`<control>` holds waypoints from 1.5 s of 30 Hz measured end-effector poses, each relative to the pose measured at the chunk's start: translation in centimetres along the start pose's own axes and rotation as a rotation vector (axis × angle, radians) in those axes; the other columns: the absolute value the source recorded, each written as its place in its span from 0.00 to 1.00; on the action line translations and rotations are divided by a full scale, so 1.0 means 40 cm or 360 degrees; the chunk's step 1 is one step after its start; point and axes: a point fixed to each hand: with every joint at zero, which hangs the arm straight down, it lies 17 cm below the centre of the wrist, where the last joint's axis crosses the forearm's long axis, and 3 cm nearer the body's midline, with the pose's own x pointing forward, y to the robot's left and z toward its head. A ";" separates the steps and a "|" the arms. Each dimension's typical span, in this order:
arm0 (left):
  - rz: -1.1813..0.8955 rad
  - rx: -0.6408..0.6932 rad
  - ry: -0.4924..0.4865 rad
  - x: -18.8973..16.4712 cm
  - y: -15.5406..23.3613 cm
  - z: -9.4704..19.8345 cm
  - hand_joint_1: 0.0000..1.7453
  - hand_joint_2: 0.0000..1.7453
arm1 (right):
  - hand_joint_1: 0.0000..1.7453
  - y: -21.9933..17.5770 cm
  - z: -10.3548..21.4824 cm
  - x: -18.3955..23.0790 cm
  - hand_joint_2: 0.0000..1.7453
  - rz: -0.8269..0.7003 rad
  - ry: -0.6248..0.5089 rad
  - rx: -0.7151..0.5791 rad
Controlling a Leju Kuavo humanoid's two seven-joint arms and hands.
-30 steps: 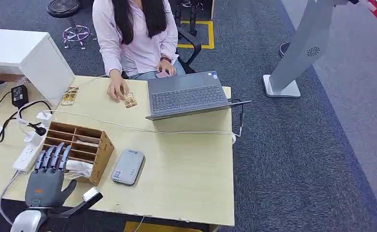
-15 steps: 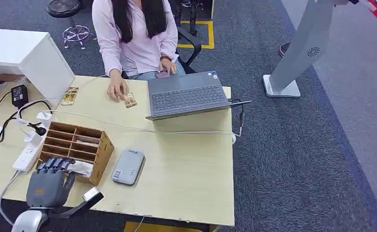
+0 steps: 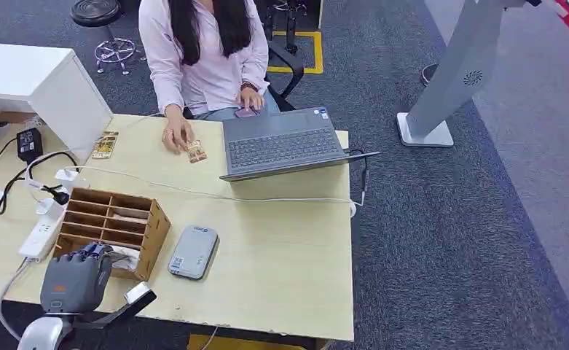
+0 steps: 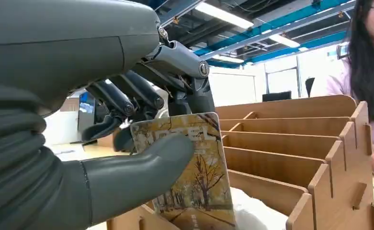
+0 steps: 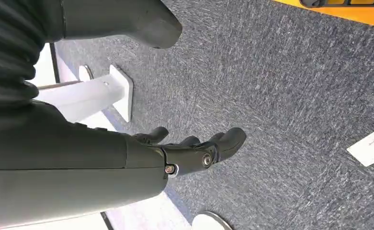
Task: Pass the card to the sensor for recognition and then transmit it.
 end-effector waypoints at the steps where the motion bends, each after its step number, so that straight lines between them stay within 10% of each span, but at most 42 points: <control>1: 0.0001 0.0000 0.0000 0.000 0.000 0.000 1.00 1.00 | 0.00 0.000 0.000 0.000 1.00 0.0001 0.0000 0.0000; 37: 0.0316 0.0375 -0.0301 0.199 0.270 -0.077 1.00 1.00 | 0.00 0.000 0.000 -0.001 1.00 -0.0011 0.0002 0.0002; 45: 0.0143 0.0617 -0.0233 0.196 0.436 -0.352 1.00 1.00 | 0.00 -0.007 0.002 0.034 1.00 0.0136 -0.0056 -0.0005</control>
